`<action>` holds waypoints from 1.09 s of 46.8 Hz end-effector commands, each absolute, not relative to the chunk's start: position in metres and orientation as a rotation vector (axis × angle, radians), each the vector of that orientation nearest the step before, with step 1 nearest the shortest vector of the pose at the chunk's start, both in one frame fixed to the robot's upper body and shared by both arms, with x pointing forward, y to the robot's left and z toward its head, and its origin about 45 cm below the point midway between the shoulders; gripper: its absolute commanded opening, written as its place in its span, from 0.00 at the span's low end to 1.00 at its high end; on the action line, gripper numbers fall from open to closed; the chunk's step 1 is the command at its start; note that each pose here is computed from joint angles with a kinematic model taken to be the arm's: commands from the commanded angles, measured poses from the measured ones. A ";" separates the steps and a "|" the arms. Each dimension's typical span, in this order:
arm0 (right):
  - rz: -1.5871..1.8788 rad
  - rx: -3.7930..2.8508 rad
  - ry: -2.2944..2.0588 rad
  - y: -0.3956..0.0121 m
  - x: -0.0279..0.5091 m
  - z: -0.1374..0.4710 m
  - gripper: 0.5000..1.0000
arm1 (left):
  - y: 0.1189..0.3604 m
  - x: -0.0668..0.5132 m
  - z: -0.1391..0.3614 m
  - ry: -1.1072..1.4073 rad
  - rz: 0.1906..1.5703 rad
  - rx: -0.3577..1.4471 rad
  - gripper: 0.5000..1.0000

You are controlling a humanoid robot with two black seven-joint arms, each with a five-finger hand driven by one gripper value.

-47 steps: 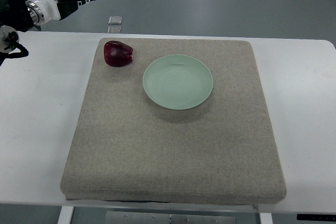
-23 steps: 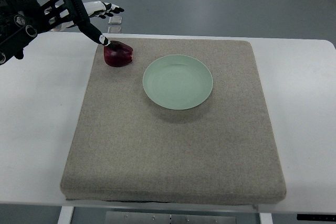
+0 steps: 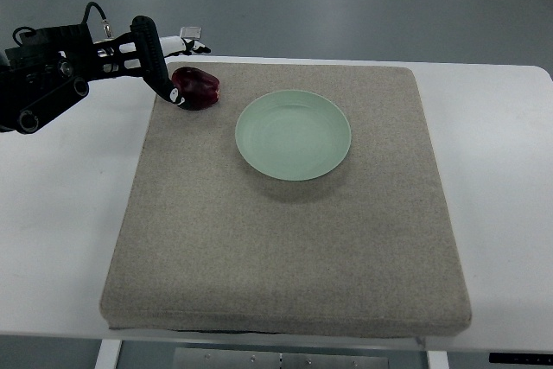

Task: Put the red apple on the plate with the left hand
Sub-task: 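Lower the left hand onto the red apple and close fingers around it, then lift the red apple and carry it over the pale green plate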

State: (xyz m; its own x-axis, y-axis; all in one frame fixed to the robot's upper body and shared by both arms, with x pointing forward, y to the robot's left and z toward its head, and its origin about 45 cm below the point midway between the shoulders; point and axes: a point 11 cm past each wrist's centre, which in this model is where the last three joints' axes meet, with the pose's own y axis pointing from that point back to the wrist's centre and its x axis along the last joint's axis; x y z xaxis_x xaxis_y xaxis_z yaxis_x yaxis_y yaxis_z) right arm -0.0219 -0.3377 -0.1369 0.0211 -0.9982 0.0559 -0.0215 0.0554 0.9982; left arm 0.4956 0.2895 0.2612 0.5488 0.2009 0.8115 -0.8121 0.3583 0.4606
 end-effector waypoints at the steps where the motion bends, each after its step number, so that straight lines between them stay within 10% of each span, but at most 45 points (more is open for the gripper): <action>1: -1.141 1.193 -1.235 -0.338 -0.022 -0.137 0.86 | 0.288 0.496 0.259 -0.731 0.733 0.998 0.99; 20: -1.141 1.193 -1.235 -0.338 -0.022 -0.137 0.86 | 0.278 0.495 0.244 -0.716 0.715 1.005 0.92; 31: -1.143 1.194 -1.234 -0.337 -0.022 -0.137 0.86 | 0.281 0.495 0.244 -0.722 0.716 1.018 0.70; 51: -1.141 1.193 -1.235 -0.338 -0.022 -0.137 0.86 | 0.284 0.499 0.256 -0.738 0.733 1.015 0.00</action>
State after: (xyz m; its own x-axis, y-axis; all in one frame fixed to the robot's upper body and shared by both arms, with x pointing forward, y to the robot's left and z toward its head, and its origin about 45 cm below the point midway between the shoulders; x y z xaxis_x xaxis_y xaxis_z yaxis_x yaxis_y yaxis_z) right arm -0.0218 -0.3378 -0.1369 0.0211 -0.9982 0.0559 -0.0217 0.0554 0.9982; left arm 0.4977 0.2825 0.2513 0.5550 0.1848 0.8111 -0.8091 0.3468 0.4745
